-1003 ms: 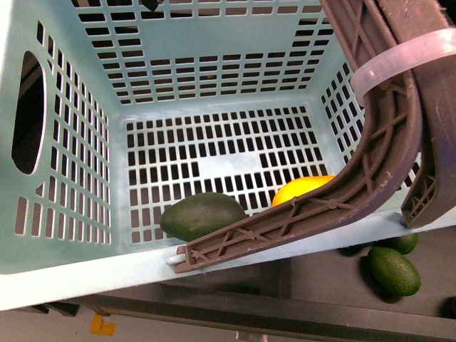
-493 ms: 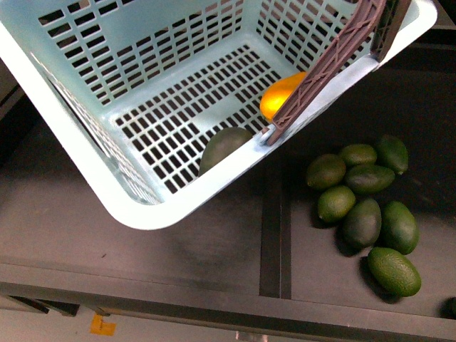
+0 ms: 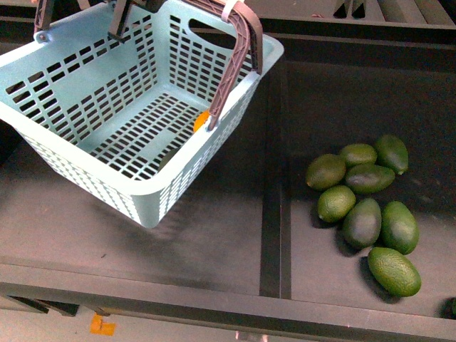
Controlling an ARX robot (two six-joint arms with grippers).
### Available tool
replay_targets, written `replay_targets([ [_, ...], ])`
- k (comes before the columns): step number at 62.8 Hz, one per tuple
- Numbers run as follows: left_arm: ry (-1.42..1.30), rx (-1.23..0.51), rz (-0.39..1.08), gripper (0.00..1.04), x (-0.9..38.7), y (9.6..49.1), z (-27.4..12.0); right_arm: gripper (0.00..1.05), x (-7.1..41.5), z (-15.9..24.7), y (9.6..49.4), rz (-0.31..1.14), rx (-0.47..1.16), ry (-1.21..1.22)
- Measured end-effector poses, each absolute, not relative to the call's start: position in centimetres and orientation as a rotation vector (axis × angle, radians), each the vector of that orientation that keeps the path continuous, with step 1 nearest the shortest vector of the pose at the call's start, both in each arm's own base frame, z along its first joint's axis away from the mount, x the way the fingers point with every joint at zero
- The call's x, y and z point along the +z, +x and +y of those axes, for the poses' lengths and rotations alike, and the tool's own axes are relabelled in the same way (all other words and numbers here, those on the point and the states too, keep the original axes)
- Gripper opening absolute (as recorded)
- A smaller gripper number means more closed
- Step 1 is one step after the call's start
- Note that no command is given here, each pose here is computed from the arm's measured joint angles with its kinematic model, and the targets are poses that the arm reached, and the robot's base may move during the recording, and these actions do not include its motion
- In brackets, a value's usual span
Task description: Pick mango and avocado into basket
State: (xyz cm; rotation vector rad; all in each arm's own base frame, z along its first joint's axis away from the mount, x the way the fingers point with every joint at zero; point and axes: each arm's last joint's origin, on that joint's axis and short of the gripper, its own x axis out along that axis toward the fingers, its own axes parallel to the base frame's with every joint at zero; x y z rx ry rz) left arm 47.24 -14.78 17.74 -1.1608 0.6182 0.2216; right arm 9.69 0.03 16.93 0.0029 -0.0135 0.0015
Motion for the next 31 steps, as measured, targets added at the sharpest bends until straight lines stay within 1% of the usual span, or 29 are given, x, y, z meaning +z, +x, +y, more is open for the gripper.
replay_targets([
  [11, -1.201, 0.287, 0.608, 0.14, 16.3, 49.1, -13.3, 0.96, 16.9, 0.0, 9.7, -0.013, 0.002, 0.003],
  [20, -1.233, 0.339, 0.626, 0.14, 14.4, 49.7, -12.5, 0.96, 16.9, 0.0, 9.7, -0.014, 0.002, 0.003],
  [31, -1.312, 0.378, 0.605, 0.14, 13.7, 49.9, -10.6, 0.96, 16.9, 0.0, 9.7, -0.013, 0.002, 0.003],
])
